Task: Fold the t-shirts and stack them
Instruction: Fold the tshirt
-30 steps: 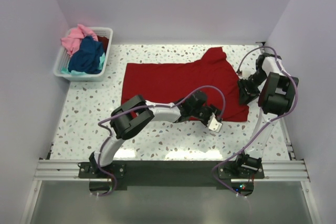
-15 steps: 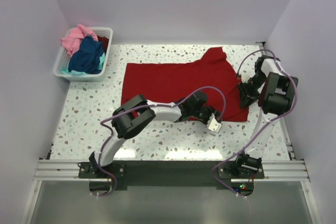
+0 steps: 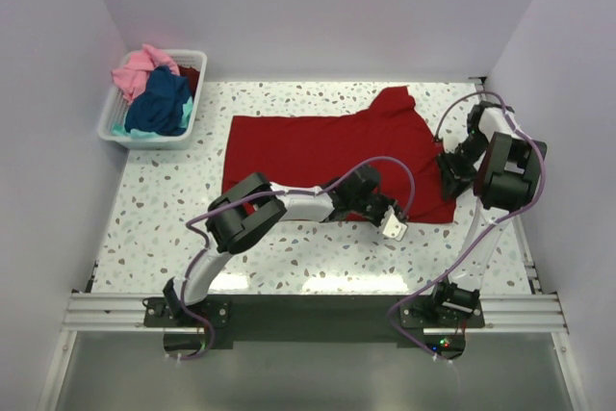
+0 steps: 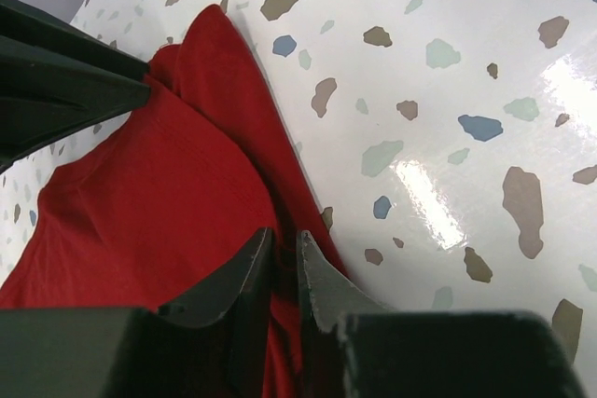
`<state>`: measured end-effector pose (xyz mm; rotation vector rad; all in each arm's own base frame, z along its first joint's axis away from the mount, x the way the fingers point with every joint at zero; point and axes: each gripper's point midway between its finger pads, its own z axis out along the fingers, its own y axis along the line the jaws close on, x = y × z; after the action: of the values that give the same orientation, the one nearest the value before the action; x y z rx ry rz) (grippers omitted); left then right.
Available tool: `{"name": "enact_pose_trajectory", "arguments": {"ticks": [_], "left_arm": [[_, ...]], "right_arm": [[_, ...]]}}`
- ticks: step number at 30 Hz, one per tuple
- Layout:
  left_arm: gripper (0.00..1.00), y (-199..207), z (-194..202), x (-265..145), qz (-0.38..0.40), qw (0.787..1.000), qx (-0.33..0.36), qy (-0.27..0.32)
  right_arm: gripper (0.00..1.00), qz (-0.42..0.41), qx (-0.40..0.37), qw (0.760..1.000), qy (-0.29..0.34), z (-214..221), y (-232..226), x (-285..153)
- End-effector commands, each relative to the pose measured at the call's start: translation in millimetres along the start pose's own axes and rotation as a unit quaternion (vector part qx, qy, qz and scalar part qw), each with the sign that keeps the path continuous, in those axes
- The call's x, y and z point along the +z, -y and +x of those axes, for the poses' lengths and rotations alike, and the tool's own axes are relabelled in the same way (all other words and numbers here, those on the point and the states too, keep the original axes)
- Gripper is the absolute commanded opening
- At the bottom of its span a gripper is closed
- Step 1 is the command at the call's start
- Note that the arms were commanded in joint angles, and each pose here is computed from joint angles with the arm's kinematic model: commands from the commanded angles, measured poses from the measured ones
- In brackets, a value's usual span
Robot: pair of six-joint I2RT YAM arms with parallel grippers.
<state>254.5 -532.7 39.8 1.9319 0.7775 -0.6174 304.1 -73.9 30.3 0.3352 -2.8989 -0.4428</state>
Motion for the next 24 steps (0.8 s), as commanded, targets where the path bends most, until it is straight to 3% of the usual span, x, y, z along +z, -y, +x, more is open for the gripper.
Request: {"name": "enact_pose_trajectory", "arguments": {"ticks": [1,8,11,20,24], "left_arm": [[0.20,-24.2,-18.1,-2.6,-0.021,0.999,0.016,0.024],[0.11,-30.5,-19.4,-4.4,-0.028,0.999,0.017,0.023],[0.01,-37.1,-22.8,-7.9,-0.035,0.999,0.009,0.026],[0.00,-85.6,-25.6,-47.2,-0.105,0.993,-0.038,0.043],[0.00,-111.3,-1.9,-62.3,-0.142,0.987,-0.072,0.031]], "right_arm": [[0.39,-0.010,0.006,1.000,-0.013,11.1,-9.2,-15.1],[0.01,-0.033,0.005,0.999,-0.015,11.5,-16.9,-15.4],[0.00,-0.041,-0.003,0.999,-0.001,7.9,-21.7,-22.7],[0.00,-0.066,-0.002,0.995,0.081,-28.4,-34.4,-51.4],[0.00,-0.083,0.009,0.992,0.098,-41.7,-37.1,-53.4]]}}
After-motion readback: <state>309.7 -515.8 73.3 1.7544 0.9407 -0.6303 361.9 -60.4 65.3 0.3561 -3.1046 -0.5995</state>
